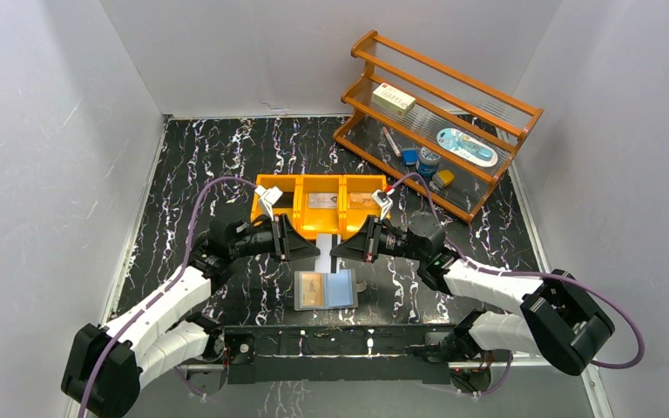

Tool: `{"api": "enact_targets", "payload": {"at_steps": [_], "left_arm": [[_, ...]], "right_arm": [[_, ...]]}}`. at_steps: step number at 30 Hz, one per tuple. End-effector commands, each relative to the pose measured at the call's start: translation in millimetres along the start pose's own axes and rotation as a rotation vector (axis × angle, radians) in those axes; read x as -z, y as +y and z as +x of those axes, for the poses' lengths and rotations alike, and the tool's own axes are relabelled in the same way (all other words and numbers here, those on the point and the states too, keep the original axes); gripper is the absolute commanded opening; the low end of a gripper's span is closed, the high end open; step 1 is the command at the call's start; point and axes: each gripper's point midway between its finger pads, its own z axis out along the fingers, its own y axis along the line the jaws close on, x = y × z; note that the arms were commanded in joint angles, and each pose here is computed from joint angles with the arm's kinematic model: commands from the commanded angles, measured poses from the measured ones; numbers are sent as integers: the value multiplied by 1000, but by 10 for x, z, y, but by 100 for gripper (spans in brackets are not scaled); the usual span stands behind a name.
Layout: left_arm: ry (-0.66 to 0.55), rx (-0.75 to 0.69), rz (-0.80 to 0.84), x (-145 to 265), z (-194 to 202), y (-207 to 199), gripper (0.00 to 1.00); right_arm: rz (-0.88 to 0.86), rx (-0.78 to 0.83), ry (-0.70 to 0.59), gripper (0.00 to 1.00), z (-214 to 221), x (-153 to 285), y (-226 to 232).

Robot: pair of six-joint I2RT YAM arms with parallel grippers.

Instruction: Take the credit cards out of the card holder

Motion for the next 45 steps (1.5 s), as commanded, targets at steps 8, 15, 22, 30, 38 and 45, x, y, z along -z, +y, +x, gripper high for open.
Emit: {"api": "enact_targets", "payload": {"at_steps": [8,15,22,30,38,45], "left_arm": [[-173,-149,-386,349,-425,306,73],[-338,-269,-650,911,-657,406,97],[-314,-286,-838,1199,-554,670,98],[-300,-296,-878,1258,-442,816,98],[-358,-325,-894,1287,-559,821,98],[-346,-326,-898,1284,-554,824,98]], "right_arm": [[196,93,-65,0,-162,111,-203],[401,203,-90,0,-434,157,-373],[555,314,-56,0,-784,15,-496],[788,579,-26,0,-1381,-289,-669],[929,952,49,0,-1632,-618,-874],[931,1260,153,0,-1613,-756,-1094]]}}
